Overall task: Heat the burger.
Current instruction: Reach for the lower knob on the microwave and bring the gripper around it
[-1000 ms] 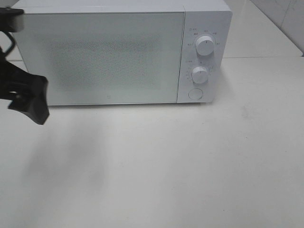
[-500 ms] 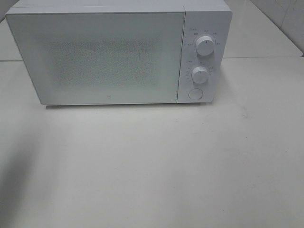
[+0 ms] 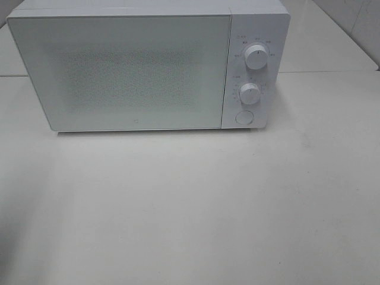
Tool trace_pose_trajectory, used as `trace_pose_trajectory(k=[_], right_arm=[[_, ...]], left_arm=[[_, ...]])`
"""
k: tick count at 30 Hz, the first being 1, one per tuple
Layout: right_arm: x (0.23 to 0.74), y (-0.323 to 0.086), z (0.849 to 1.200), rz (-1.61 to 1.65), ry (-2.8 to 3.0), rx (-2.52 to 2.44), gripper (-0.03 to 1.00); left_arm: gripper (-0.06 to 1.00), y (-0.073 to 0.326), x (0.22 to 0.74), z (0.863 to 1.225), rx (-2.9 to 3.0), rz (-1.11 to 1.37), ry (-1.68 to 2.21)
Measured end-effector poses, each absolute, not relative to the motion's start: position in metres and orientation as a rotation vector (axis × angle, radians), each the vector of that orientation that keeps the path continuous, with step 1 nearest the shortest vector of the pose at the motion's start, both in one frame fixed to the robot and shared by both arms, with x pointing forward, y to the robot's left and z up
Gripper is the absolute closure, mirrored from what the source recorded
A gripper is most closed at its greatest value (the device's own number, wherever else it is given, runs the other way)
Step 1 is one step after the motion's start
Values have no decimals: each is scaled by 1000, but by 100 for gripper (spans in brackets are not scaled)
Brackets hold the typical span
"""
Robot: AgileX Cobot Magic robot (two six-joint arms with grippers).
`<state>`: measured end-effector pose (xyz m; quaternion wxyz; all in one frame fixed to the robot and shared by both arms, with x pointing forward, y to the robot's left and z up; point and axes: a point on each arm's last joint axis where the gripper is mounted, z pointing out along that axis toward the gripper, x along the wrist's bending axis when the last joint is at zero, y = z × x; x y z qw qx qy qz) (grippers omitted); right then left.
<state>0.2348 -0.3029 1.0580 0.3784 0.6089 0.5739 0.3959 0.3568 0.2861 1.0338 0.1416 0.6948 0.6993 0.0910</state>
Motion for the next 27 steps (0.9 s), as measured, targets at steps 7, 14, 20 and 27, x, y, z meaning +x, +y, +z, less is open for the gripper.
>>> trace_pose_trajectory(k=[7, 14, 20, 27], right_arm=[[235, -303, 1058, 1012, 1467, 1556, 22], [235, -303, 1058, 1012, 1467, 1556, 22], [235, -303, 1058, 1012, 1467, 1556, 22], [235, -303, 1058, 1012, 1467, 1556, 22]], left_arm=[[-4, 289, 327, 1033, 1928, 374, 1931], [-4, 292, 295, 1047, 1806, 542, 1777], [-4, 295, 274, 1054, 1716, 639, 1681], [-4, 296, 263, 1056, 1669, 685, 1633]])
